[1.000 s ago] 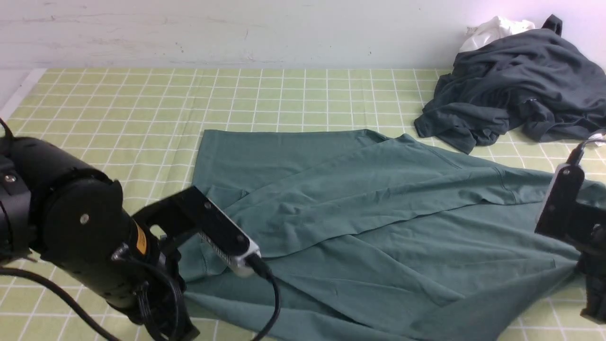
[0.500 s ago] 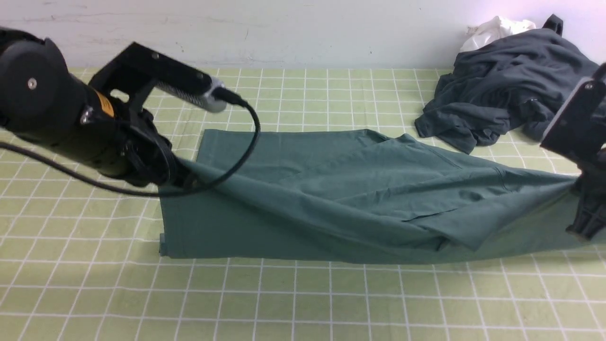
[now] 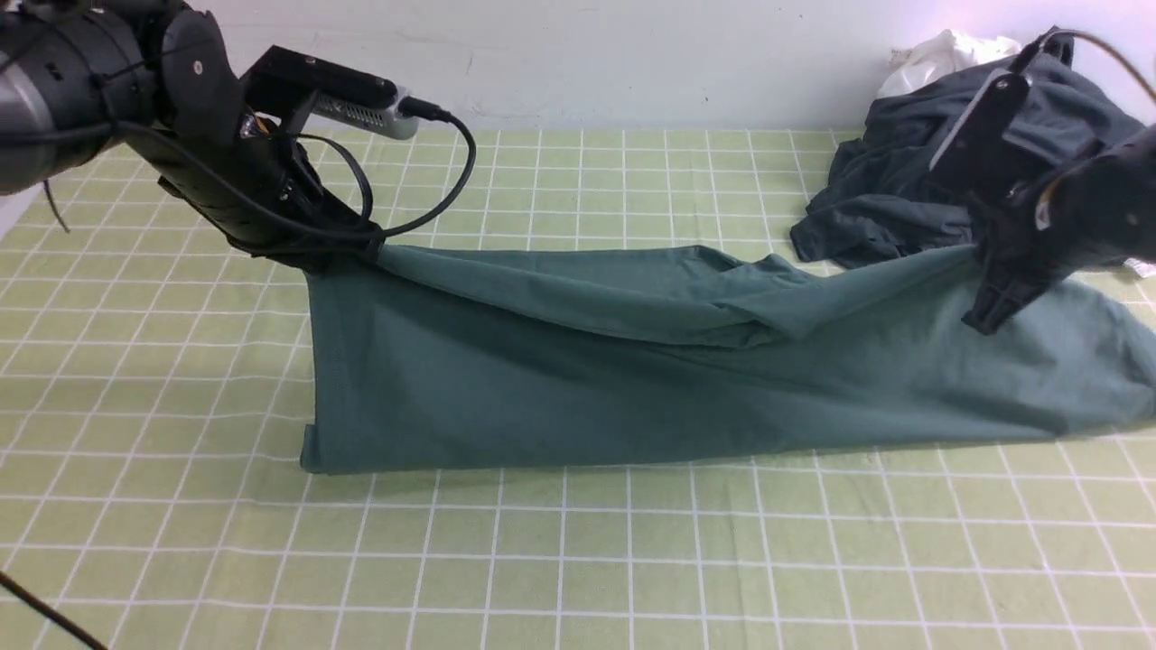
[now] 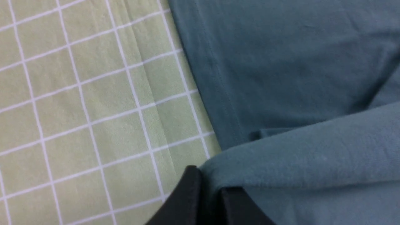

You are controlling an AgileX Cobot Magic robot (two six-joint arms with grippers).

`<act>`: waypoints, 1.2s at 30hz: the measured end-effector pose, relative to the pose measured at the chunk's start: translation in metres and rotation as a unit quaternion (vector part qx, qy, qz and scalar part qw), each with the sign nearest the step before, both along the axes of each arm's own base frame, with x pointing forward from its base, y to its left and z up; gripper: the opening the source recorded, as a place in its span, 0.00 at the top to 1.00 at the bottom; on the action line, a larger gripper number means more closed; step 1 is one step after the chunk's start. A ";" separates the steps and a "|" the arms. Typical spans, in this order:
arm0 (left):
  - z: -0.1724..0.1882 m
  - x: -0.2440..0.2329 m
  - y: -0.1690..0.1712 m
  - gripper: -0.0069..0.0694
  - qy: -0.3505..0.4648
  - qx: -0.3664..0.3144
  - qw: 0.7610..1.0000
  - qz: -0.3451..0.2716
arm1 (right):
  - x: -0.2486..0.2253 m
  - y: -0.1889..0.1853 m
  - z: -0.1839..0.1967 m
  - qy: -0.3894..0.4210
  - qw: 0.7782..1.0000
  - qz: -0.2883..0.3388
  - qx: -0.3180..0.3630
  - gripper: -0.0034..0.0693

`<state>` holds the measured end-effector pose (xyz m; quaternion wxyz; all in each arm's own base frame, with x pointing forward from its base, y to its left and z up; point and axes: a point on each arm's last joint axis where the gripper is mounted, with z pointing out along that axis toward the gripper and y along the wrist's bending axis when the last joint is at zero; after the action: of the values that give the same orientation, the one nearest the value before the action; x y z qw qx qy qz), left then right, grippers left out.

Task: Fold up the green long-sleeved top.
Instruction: Use both arms to drag the lower edge of the fabric forward and fold it over the upper edge

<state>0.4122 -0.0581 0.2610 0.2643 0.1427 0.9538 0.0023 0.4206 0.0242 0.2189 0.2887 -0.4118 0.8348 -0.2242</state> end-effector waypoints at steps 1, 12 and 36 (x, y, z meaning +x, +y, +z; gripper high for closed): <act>-0.010 0.010 0.003 0.89 0.008 0.001 1.000 0.006 | 0.013 0.001 -0.004 0.003 1.000 -0.005 -0.002 0.96; -0.063 0.072 0.026 0.84 0.001 -0.027 0.997 0.074 | 0.075 0.005 -0.044 0.014 0.989 -0.120 0.092 0.93; -0.034 0.052 -0.047 0.55 0.105 -0.120 0.984 -0.074 | 0.078 0.108 -0.069 0.180 0.942 0.025 0.284 0.97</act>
<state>0.4644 -0.1046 0.2272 0.1769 0.1797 0.9565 -0.1465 0.4987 0.1323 0.1502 0.2441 -0.3671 0.8912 0.1070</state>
